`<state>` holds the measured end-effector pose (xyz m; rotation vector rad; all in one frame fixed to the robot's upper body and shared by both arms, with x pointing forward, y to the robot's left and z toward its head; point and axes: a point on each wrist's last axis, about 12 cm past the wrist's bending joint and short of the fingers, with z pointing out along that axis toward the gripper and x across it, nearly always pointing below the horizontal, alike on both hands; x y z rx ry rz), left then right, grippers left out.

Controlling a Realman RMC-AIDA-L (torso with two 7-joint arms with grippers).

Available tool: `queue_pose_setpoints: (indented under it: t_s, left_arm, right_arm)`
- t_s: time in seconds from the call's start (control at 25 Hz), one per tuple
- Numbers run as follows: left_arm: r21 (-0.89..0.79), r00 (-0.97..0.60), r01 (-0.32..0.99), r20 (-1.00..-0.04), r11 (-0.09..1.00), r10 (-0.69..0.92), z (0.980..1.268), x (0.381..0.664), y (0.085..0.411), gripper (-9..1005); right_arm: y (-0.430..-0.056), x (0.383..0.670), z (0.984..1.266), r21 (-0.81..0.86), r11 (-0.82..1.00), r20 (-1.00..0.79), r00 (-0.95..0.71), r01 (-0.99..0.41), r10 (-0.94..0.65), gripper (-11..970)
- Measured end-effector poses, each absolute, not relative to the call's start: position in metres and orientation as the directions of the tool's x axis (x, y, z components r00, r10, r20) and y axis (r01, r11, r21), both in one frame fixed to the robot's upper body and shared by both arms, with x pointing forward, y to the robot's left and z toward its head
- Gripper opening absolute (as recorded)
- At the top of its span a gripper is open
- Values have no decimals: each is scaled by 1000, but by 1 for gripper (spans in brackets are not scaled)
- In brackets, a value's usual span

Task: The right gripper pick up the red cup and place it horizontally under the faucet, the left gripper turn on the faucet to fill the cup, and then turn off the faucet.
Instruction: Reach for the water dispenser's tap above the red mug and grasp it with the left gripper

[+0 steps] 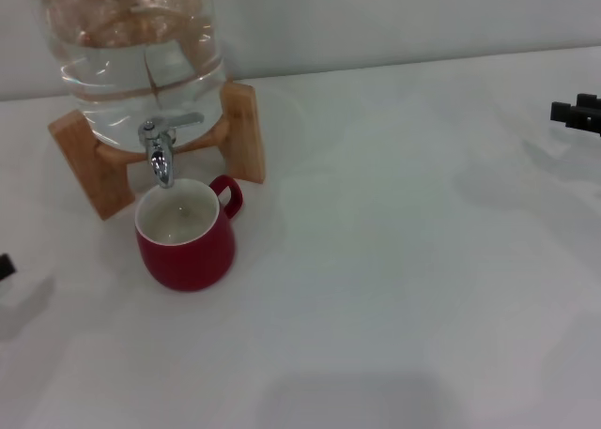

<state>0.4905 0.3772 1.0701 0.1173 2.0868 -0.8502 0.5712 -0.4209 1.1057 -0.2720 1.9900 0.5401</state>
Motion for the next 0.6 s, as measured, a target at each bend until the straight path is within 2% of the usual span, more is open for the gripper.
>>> queue_pose_setpoints:
  t_s: [0.28,0.6]
  left_arm:
    - [-464,-693,459,-721,758,-21,1098,504,354,714]
    - [-299,-689,537,-695,789,205,1131,512,324,713]
  right_arm:
    - [-416,573,1104,256,872,-888,-458,-417,41,551]
    - [-415,573,1099,250,884,-887,-461,-396,44,550]
